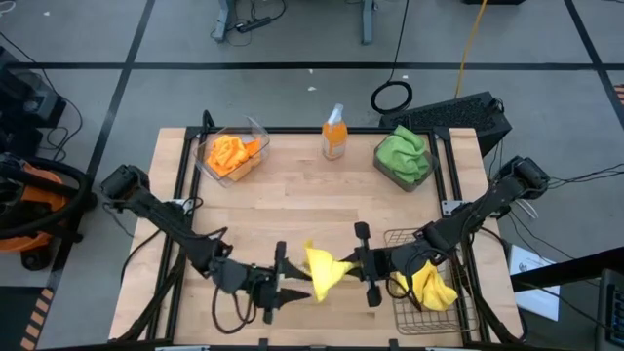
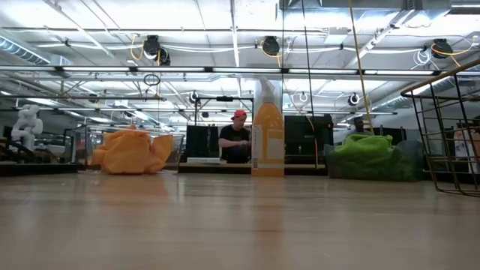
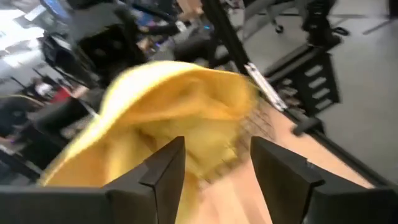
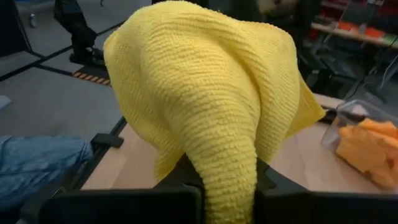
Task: Sort microfiber towel by color & place in baskets
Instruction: Put the yellow microfiber cloth into the wire basket
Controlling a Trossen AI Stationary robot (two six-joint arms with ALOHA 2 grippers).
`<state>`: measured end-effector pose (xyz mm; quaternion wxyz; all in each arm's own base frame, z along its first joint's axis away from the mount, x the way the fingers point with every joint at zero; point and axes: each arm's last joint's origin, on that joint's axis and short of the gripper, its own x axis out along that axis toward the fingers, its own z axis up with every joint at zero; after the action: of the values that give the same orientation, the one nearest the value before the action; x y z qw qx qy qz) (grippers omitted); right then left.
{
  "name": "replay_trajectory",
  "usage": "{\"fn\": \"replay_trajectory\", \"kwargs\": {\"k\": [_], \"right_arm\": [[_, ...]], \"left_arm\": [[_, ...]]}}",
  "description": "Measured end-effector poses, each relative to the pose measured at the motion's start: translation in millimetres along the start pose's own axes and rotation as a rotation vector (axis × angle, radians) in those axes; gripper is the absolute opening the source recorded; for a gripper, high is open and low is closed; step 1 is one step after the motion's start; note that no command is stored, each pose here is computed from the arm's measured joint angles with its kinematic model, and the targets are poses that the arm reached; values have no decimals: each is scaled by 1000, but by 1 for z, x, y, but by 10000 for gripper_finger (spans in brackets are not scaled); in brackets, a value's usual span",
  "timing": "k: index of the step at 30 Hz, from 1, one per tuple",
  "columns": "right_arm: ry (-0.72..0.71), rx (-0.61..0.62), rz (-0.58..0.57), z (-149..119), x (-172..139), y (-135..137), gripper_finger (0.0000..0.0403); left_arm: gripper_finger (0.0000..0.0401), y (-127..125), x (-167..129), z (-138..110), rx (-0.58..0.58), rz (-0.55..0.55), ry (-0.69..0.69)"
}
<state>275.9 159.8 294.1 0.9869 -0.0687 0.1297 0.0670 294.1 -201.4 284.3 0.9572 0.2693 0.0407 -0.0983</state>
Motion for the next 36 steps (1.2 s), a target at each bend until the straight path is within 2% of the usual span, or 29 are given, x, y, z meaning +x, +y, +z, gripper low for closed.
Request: {"fn": "replay_trajectory", "kwargs": {"k": [4,10,13,17,20,24,31,36], "right_arm": [[37,58,9,5,-17,-6,30],[178,212,3,4,-58,-20,35],[315,334,0,-4,-84,-27,32],[600,475,19,-22,-122,-33,35],[787,532,-67,-37,-145,-33,37],[910,557,-160,-48,-161,-29,37],[887,496,-217,-55,-158,-9,39],[912,464,-221,-79,-142,7,40]], "left_arm": [[192,-5,-13,2,-30,-18,71],[192,-12,-23,-3,-61,35,197],[191,-15,-25,-6,-93,38,234],[191,-16,-25,-7,-114,41,243],[191,-16,-25,-7,-115,42,243],[191,-14,-24,-7,-126,50,240],[191,-14,-24,-7,-127,52,238],[191,-14,-24,-7,-128,52,237]]}}
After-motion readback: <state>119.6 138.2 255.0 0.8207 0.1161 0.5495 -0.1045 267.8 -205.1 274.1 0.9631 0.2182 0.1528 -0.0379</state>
